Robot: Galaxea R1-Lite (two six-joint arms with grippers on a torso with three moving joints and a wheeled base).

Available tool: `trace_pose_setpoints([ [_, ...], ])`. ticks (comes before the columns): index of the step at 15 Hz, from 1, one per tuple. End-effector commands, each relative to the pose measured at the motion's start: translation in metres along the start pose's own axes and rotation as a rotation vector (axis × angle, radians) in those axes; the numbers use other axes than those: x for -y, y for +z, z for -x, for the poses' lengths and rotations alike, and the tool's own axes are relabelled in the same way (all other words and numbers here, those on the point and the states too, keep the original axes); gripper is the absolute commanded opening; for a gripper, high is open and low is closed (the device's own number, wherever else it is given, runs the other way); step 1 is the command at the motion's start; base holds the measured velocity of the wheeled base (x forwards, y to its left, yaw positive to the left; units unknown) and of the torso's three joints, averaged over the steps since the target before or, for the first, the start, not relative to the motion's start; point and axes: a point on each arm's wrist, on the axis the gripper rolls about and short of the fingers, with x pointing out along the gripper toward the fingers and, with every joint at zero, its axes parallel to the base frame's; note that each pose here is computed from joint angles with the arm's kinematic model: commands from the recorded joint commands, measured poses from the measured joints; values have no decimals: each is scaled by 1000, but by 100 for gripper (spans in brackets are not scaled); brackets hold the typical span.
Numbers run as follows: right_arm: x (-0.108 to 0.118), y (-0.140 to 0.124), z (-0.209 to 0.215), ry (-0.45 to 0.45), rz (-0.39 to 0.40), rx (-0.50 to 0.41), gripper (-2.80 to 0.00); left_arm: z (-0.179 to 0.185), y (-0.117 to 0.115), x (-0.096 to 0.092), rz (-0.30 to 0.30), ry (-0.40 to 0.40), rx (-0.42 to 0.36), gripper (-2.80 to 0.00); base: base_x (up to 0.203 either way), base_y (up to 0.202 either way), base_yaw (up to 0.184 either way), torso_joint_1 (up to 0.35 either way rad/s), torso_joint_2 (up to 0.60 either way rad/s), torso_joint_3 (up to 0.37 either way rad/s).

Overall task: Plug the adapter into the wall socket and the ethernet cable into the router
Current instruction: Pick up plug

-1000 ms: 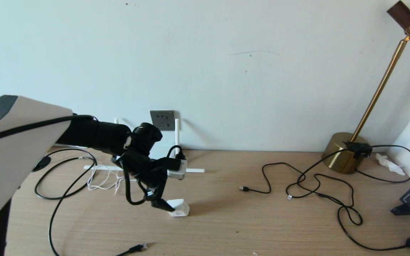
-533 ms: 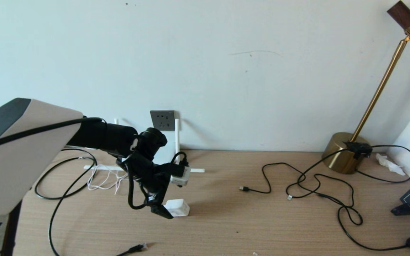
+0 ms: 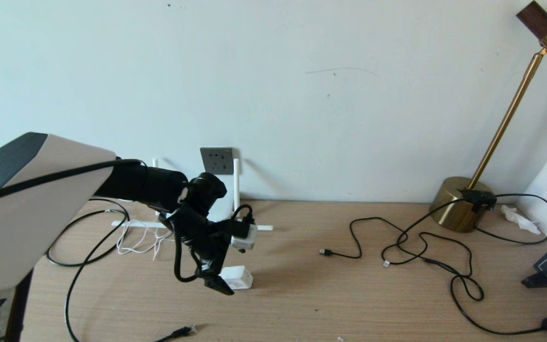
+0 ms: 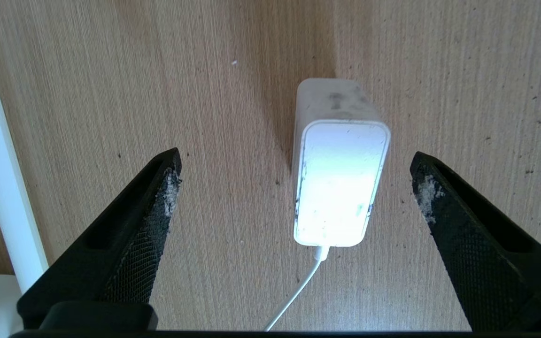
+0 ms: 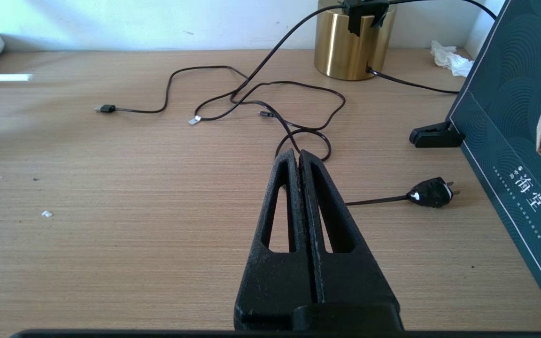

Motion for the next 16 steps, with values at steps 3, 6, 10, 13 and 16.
trace_pose_setpoints([
  [3, 0, 0, 0, 0, 0, -2, -280, -5, 0, 2, 0, -20, -3, 0, 0, 0, 0, 0, 0, 0],
  [6, 0, 0, 0, 0, 0, -2, -280, -8, -1, 2, 3, -28, -3, -280, 0, 0, 0, 0, 0, 0],
  [10, 0, 0, 0, 0, 0, -2, -280, -14, -3, 2, 9, -36, -6, -280, 0, 0, 0, 0, 0, 0],
  [13, 0, 0, 0, 0, 0, -2, -280, -14, -4, 4, 10, -41, -7, -280, 0, 0, 0, 0, 0, 0],
  [16, 0, 0, 0, 0, 0, -5, -280, -11, -1, 6, 4, -37, -1, -280, 0, 0, 0, 0, 0, 0],
])
